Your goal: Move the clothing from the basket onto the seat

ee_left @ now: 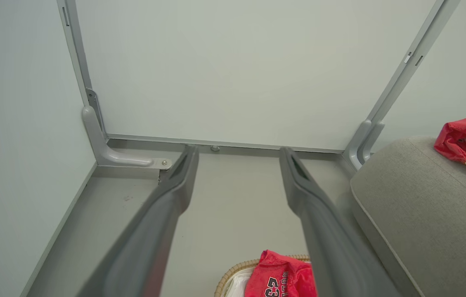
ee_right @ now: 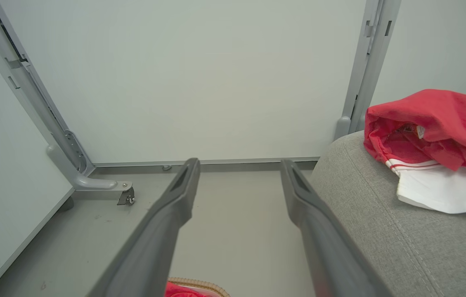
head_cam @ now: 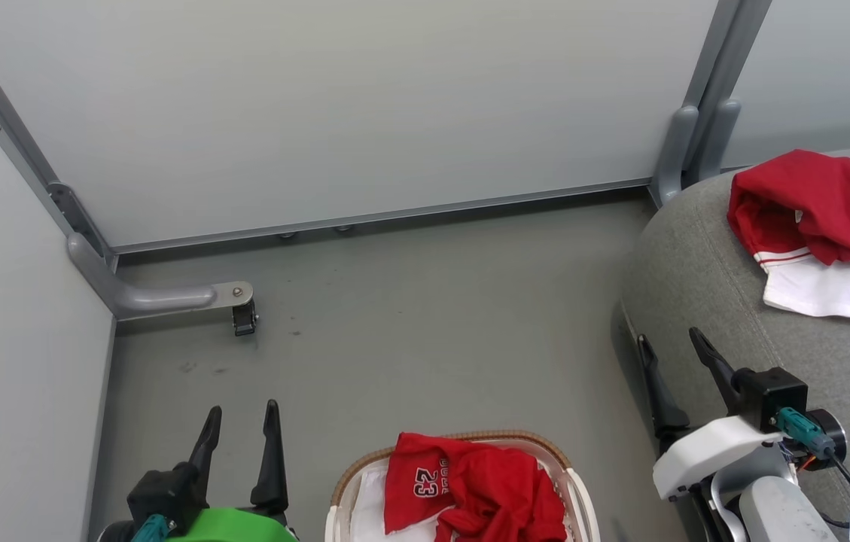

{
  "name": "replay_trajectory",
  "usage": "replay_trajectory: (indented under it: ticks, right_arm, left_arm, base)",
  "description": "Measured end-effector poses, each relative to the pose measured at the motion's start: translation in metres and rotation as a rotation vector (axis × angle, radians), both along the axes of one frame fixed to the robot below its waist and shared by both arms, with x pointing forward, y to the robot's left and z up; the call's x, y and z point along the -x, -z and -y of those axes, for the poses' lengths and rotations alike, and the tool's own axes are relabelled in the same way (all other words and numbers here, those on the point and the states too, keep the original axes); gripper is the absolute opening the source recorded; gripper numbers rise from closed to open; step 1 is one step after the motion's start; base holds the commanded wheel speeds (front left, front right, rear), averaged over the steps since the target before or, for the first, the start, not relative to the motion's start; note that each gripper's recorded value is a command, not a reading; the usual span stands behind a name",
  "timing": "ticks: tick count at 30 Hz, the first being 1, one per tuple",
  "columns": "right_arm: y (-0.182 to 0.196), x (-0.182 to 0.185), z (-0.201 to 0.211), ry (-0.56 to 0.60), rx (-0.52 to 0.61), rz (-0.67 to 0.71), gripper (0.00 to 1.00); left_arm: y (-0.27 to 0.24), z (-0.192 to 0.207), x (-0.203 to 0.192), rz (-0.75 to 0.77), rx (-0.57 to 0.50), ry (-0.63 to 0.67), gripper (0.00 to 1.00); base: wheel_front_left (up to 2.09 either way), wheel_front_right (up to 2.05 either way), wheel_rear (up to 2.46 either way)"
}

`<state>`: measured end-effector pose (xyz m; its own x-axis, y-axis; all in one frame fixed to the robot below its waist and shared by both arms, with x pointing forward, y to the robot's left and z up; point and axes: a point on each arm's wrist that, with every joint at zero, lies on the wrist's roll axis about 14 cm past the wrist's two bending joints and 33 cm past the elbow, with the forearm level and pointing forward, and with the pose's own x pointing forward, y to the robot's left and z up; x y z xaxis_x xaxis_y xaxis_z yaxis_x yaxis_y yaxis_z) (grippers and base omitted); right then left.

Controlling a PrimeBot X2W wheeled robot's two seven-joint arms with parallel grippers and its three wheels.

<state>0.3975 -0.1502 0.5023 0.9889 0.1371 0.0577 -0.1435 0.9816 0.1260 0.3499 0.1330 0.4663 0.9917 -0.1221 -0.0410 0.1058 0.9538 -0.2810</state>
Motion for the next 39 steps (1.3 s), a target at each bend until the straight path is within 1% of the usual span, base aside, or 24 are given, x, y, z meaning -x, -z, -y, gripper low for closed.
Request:
replay_trajectory:
  ticks: [6, 9, 14, 20, 25, 30, 35, 39]
  right_arm:
    - [0.000, -0.006, 0.002, 0.003, 0.020, 0.004, 1.00]
    - [-0.005, -0.015, 0.009, 0.023, 0.033, 0.021, 1.00]
    - [-0.012, -0.031, 0.030, 0.083, 0.055, 0.045, 1.00]
    - [-0.009, -0.047, 0.058, 0.160, 0.081, 0.046, 1.00]
    - [0.002, -0.059, 0.078, 0.210, 0.087, 0.025, 1.00]
    - [0.011, -0.068, 0.090, 0.239, 0.085, 0.014, 1.00]
    - [0.025, -0.073, 0.104, 0.270, 0.091, -0.010, 1.00]
    - [0.036, -0.078, 0.109, 0.279, 0.093, -0.030, 1.00]
  left_arm:
    - [-0.004, 0.021, -0.012, 0.020, -0.028, 0.079, 1.00]
    - [-0.004, 0.040, -0.021, 0.022, -0.039, 0.148, 1.00]
    - [0.012, 0.083, -0.031, -0.010, -0.084, 0.304, 1.00]
    - [0.052, 0.133, -0.029, -0.107, -0.136, 0.513, 1.00]
    - [0.088, 0.170, -0.021, -0.182, -0.189, 0.694, 1.00]
    - [0.129, 0.193, -0.007, -0.268, -0.240, 0.843, 1.00]
    - [0.168, 0.208, 0.006, -0.356, -0.271, 0.963, 1.00]
    - [0.197, 0.211, 0.008, -0.426, -0.293, 1.009, 1.00]
  base:
    - [0.00, 0.00, 0.00]
    - [0.00, 0.00, 0.00]
    - [0.00, 0.00, 0.00]
    - [0.00, 0.00, 0.00]
    - [0.00, 0.00, 0.00]
    - [0.00, 0.00, 0.00]
    - [0.00, 0.00, 0.00]
    - [0.00, 0.00, 0.00]
